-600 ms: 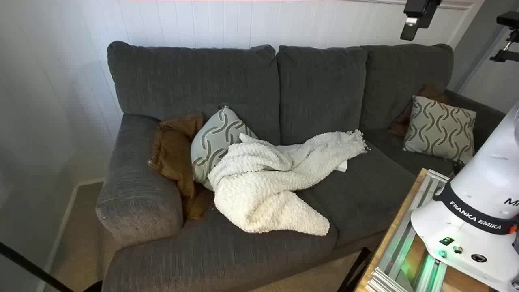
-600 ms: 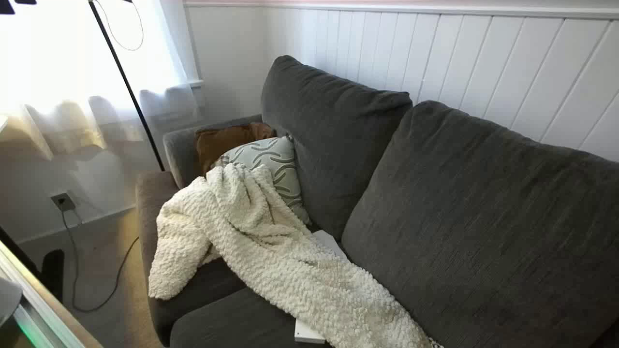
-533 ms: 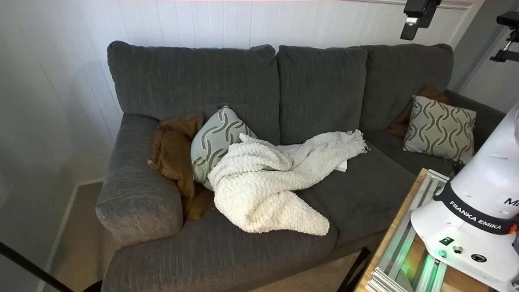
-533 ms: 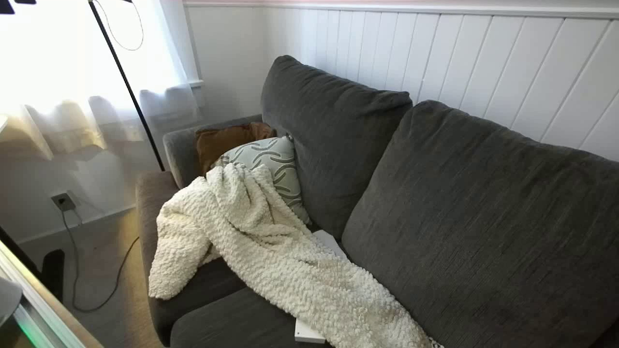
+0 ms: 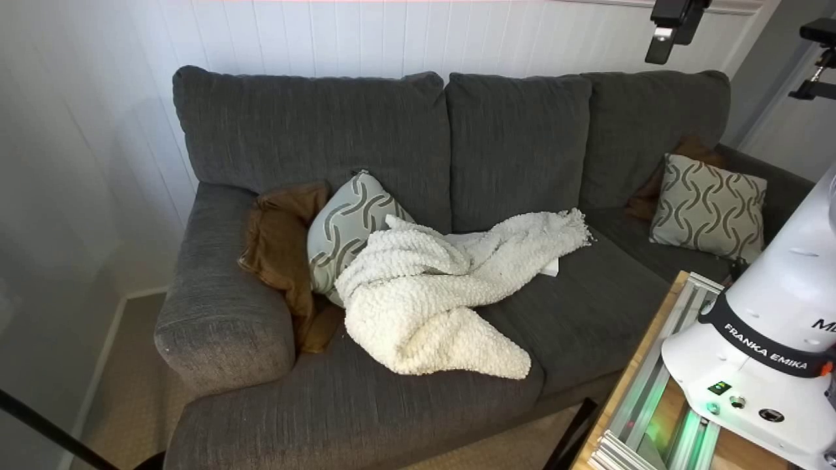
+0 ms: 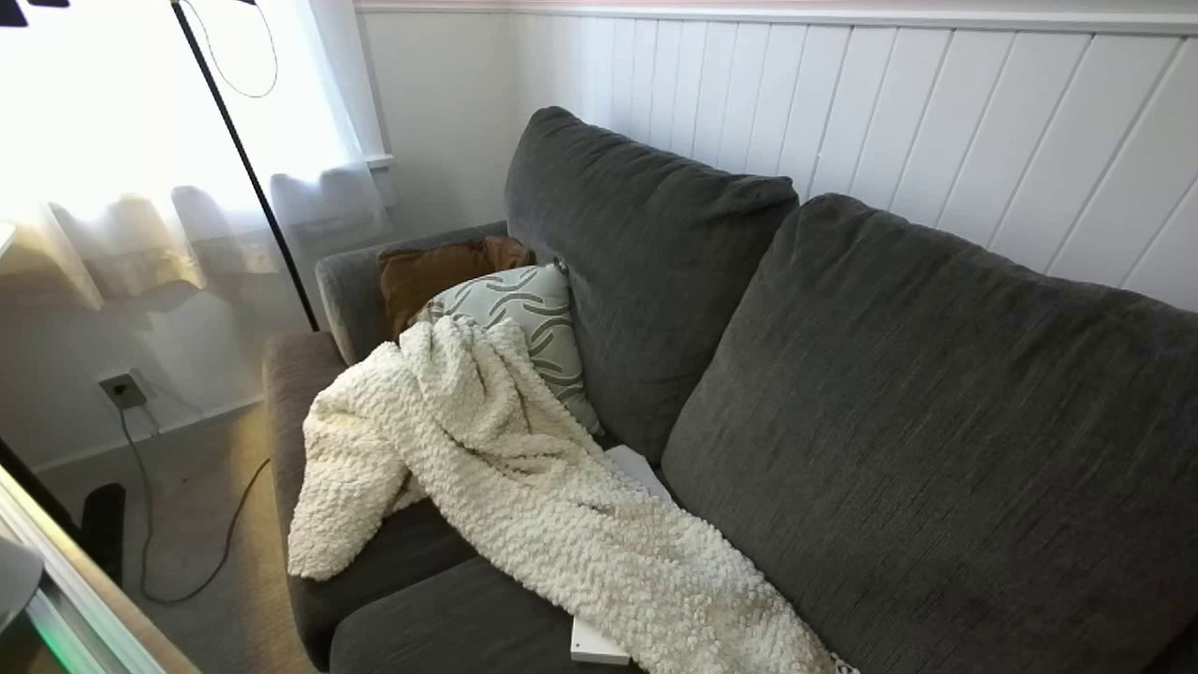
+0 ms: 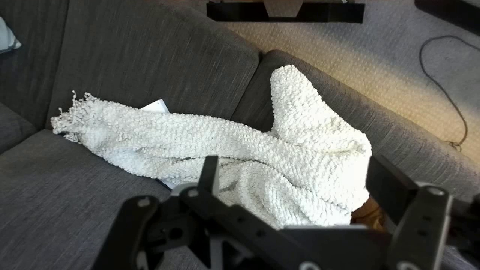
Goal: Move the towel to the left
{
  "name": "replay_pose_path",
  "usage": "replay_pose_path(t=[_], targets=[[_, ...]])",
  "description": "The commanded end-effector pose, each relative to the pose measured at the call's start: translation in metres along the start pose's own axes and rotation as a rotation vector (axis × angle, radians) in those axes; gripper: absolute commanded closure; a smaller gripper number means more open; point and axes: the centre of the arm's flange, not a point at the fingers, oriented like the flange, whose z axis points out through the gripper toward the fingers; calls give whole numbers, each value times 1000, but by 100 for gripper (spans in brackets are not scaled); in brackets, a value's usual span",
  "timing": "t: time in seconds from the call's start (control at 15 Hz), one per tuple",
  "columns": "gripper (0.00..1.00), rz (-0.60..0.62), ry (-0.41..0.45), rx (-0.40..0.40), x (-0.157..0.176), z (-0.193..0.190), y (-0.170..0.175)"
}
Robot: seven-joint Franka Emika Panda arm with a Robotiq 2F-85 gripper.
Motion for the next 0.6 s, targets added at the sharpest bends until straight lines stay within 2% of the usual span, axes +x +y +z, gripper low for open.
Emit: replay_pose_path(t=[0.0,0.33,0.53], targets=[[0,-38,-4,-13,23,-7,8],[0,-145,-11,-60,124,-5,14],[0,-250,-73,-44,181,18,3]])
